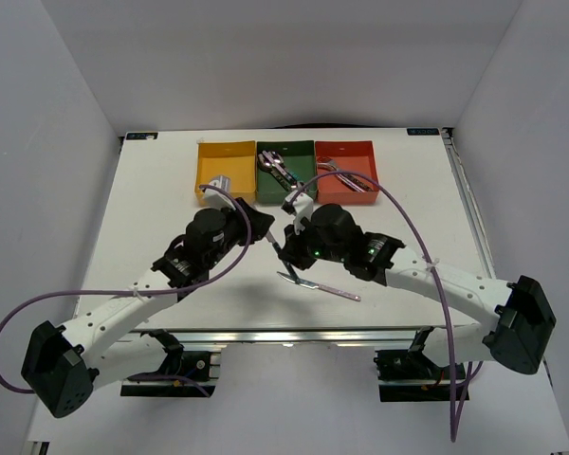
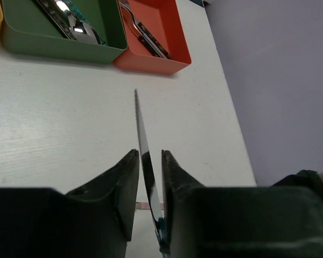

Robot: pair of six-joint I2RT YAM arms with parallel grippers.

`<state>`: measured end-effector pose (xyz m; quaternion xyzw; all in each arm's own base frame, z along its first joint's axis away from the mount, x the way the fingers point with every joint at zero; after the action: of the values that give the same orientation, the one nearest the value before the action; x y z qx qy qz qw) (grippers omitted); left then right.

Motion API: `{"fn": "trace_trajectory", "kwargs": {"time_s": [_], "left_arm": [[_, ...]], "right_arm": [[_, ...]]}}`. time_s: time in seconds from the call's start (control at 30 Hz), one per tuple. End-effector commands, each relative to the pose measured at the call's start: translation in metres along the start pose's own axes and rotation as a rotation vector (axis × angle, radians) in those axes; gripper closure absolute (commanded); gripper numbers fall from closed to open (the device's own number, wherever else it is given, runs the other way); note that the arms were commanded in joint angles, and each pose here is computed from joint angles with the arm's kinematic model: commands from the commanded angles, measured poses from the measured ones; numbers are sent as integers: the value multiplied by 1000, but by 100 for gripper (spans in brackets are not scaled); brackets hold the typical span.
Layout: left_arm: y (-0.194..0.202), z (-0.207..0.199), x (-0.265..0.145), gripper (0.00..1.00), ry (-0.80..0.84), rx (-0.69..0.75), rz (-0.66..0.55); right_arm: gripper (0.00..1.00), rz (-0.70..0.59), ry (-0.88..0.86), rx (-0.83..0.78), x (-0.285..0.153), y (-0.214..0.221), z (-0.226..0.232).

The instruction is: Sort the eating utensils into containers

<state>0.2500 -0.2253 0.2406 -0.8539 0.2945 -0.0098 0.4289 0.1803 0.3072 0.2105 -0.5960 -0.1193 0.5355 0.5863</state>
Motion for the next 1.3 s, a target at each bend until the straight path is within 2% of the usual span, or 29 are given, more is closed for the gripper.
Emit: {"fn": "trace_trajectory", "kwargs": {"time_s": [0.0,0.03,0.07,0.1,0.17,0.2,0.23,0.27,0.33,0.4,0.43,0.5,0.57,0.63,0.67,0.77,0.8,0.83,0.9,0.93,1.0,1.1,1.17,1.2,1.27], "left_arm": [[-10,-4,1,69,-7,14,-27],[-9,-2,1,87,-13,17,-23],[-8,0,1,96,-28,23,-18],[-11,-1,1,100,-34,29,-21],[-9,11,4,100,-113,66,5],[-17,12,5,100,-130,71,-12],[-20,18,6,100,-155,85,-9],[-23,25,6,100,-184,88,-2],[-56,44,9,100,-241,70,-46],[-81,72,18,100,-304,44,-36],[-107,66,22,100,-293,47,-73],[-124,90,41,100,-330,21,-45],[-161,87,54,100,-315,11,-112],[-173,109,77,100,-329,-18,-96],[-200,106,83,100,-316,-19,-154],[-208,136,120,100,-368,-20,-138],[-229,132,126,100,-360,-7,-178],[-223,150,144,100,-389,-14,-149],[-239,153,156,100,-377,-9,-180],[-231,168,171,100,-398,-15,-157],[-237,168,184,100,-371,-16,-156],[-223,187,205,100,-373,-43,-120],[-214,196,213,93,-381,-65,-110],[-212,195,214,78,-363,-76,-106],[-207,194,215,70,-338,-95,-115]], "right_arm": [[100,-90,-46,7,2,-32,18],[100,-90,-45,8,4,-32,17],[100,-93,-36,10,5,-33,16],[100,-92,-33,14,7,-32,15],[97,-110,-18,23,8,-35,13],[84,-125,12,34,7,-37,9],[13,-147,55,50,5,-39,3],[11,-149,91,68,3,-37,-5],[11,-184,145,98,-9,-38,-17],[11,-210,215,146,-24,-33,-38],[11,-221,227,160,-29,-32,-43],[11,-249,250,182,-42,-27,-53],[11,-256,267,183,-50,-24,-58],[11,-242,286,175,-58,-15,-61],[11,-253,295,173,-64,-15,-62],[11,-234,301,174,-68,0,-64],[11,-249,297,174,-73,0,-63],[11,-247,299,175,-75,4,-63],[11,-247,307,176,-78,10,-65],[11,-244,309,175,-79,13,-66],[11,-244,316,173,-80,17,-67],[11,-224,336,157,-80,22,-71],[11,-180,344,122,-77,29,-74],[11,-140,354,108,-73,33,-76],[11,-85,370,79,-69,40,-80]]}}
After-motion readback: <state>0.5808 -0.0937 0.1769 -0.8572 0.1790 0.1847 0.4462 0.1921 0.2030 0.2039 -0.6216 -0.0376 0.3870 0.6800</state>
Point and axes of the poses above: each gripper's point midway between its finger pads, its own x axis out along the fingers, its own z axis along the line the jaws close on, y = z × x, the point moved 4 cm from there along -x, back along the fingers, and after that the axes turned 2 degrees about x, right-handed, at the moved point
